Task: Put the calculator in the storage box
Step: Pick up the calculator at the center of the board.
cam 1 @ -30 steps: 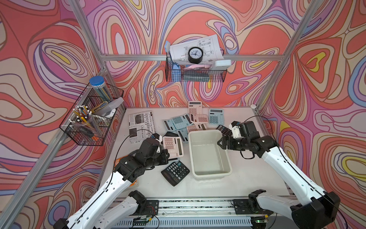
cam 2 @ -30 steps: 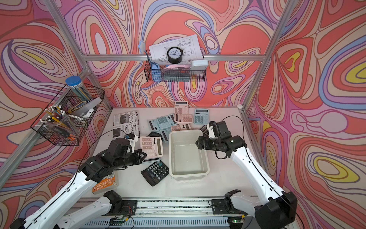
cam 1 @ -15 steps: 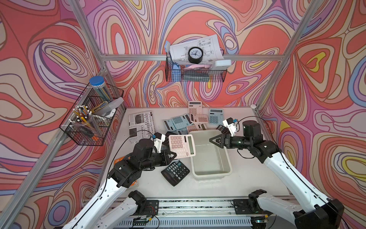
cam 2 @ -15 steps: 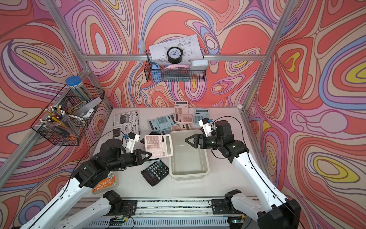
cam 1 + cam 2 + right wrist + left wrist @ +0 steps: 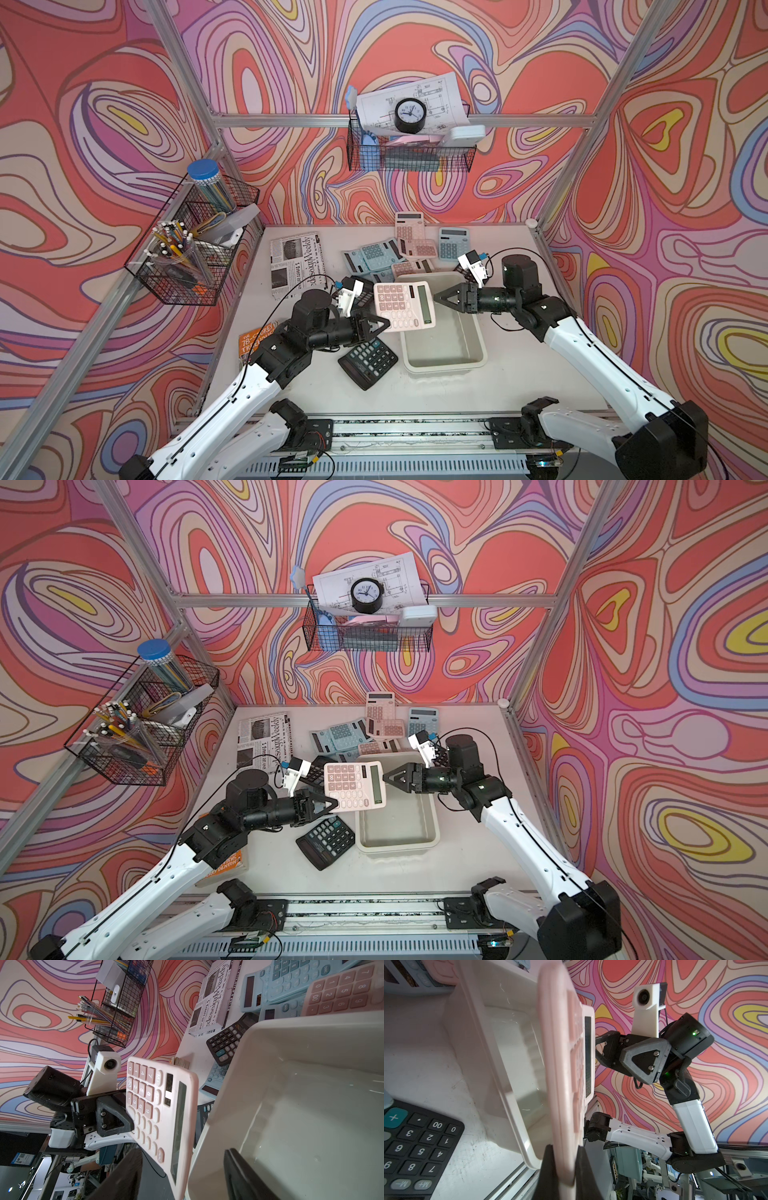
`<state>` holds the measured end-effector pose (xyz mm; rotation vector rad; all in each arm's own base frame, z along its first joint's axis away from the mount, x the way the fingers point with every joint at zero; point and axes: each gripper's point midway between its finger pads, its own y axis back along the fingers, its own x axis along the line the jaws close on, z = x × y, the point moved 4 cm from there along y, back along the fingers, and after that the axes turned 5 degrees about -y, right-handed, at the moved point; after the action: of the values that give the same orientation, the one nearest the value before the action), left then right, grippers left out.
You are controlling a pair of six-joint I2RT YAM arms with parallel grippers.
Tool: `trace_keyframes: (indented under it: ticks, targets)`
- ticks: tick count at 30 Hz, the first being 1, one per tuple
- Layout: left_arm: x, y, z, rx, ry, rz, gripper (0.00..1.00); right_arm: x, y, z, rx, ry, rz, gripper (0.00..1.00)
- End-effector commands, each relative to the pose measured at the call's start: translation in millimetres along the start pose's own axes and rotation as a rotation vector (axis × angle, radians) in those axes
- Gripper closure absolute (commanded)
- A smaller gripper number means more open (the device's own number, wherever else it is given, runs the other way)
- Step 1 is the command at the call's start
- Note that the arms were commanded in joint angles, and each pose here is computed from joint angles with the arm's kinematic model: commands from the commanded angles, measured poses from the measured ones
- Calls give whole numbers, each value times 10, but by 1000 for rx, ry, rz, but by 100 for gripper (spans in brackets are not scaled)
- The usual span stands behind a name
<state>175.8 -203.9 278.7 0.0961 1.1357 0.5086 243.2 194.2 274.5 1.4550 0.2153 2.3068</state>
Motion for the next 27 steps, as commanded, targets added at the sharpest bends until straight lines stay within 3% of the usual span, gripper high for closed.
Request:
trace_keyframes:
  ticks: [1,14,21,24,27]
  targets:
    - [-181,-20,88,-19,-28,-117,100,8,-57,-46,28,9,30,38]
    - [-51,-130,87,-4,11,-109,100,-6,-139,-108,58,5,38,68]
    - [4,-176,89,1,23,-94,100,-47,-152,-122,59,-13,22,76]
    - [33,-179,87,0,27,-78,100,-88,-157,-114,55,-27,-8,87]
    - [61,-172,88,-4,20,-51,86,-120,-152,-97,46,-33,-40,99]
